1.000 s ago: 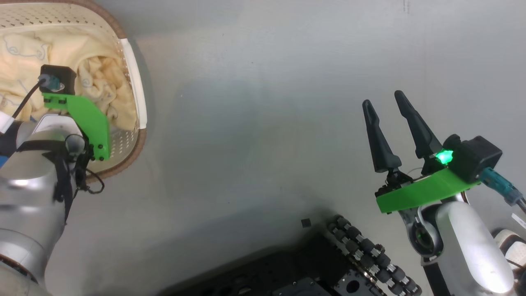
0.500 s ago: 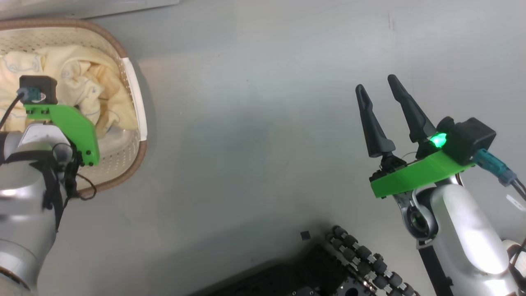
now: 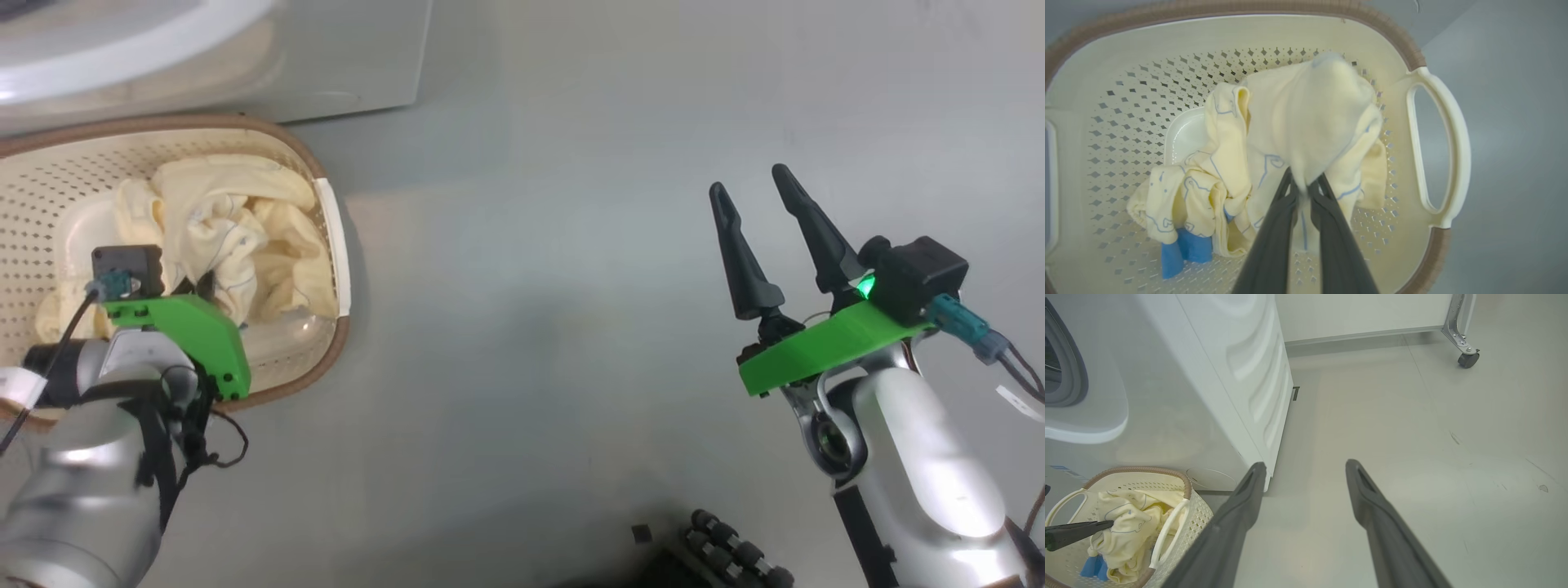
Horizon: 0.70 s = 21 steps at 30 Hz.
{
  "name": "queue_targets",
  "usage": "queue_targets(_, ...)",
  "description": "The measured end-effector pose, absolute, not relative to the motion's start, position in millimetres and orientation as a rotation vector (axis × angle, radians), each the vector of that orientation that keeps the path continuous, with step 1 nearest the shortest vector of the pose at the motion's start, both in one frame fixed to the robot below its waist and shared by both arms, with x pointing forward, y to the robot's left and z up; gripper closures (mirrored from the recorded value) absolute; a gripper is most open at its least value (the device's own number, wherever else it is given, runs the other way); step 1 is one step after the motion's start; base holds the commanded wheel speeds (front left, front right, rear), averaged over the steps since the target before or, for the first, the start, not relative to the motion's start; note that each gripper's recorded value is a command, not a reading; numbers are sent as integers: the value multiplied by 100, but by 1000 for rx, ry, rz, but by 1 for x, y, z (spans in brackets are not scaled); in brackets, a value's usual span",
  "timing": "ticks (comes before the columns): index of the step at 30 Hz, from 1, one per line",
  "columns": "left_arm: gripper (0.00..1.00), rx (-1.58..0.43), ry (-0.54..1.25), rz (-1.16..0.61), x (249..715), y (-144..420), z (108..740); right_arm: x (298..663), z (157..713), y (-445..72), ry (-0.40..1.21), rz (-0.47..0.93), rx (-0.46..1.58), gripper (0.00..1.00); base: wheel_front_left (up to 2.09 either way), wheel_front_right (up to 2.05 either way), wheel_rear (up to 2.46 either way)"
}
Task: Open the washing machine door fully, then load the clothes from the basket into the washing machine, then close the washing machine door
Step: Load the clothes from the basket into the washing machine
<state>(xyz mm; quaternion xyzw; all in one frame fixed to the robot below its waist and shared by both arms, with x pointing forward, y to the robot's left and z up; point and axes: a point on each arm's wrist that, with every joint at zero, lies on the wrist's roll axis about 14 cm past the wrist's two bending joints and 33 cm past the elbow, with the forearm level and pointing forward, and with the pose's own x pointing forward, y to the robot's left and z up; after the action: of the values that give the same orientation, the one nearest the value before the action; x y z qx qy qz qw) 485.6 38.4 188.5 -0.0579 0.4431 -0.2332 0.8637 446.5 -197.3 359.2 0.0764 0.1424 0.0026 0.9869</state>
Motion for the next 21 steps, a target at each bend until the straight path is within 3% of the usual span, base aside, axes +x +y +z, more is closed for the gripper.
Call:
queue_targets(16, 100, -163, 578, -403, 509, 68, 321, 442, 408, -162, 184, 103, 165, 0, 0, 0, 0)
queue_targets(21, 100, -159, 498, -349, 492, 90, 349, 429, 416, -151, 178, 127, 177, 0, 0, 0, 0)
